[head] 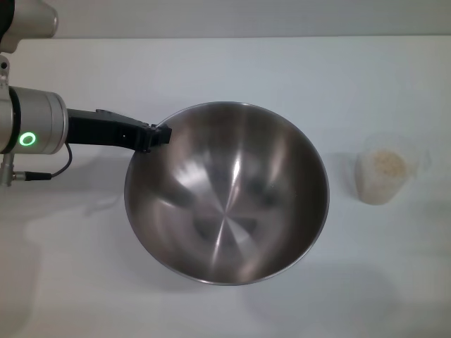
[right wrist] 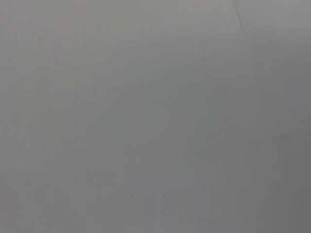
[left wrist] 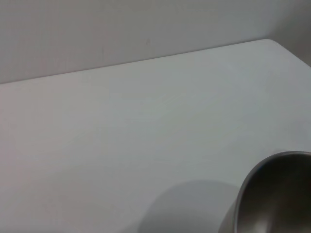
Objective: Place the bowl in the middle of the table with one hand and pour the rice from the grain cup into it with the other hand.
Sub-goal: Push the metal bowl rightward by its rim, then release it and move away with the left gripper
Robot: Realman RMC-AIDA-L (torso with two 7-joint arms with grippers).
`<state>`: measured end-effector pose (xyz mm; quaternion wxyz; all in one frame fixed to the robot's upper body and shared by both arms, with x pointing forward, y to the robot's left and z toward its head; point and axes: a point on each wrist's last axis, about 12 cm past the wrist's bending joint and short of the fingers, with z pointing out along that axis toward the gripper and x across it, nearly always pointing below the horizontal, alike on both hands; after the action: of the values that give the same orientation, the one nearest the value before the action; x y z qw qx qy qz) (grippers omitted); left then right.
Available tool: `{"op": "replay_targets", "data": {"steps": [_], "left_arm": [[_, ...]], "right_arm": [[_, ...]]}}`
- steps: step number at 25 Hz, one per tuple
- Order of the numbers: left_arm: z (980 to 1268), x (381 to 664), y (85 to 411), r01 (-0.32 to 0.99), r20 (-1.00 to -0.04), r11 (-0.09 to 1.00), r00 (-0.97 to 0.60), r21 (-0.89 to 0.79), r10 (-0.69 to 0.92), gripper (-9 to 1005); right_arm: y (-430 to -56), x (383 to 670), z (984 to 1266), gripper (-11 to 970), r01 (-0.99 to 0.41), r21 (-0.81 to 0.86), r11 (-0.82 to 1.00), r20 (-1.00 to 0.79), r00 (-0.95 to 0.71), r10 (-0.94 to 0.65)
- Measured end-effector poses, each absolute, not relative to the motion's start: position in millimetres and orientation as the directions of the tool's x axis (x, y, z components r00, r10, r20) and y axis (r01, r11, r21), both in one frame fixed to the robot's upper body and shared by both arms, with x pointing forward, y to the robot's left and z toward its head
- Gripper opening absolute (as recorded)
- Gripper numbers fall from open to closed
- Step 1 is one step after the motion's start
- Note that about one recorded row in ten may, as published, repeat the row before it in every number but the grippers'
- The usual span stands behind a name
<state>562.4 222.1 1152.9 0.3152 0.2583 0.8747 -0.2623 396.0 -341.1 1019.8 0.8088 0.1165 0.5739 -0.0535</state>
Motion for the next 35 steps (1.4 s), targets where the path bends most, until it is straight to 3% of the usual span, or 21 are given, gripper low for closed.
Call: {"op": "replay_targets", "data": {"steps": [23,35], "left_arm": [[1153,563,222,0.623,-0.687,0.726,-0.665,-0.293,0.293,41],[1152,589,213,0.619,-0.684,0.746,-0.656,-0.246,0.319,41]], "right_arm": [[-341,394,1020,809,0.224,0.124,0.967,-0.939,0.341,0.041],[-340,394,1020,809,0.211,0.12,0.97,-0.939,0.341,0.043]]}}
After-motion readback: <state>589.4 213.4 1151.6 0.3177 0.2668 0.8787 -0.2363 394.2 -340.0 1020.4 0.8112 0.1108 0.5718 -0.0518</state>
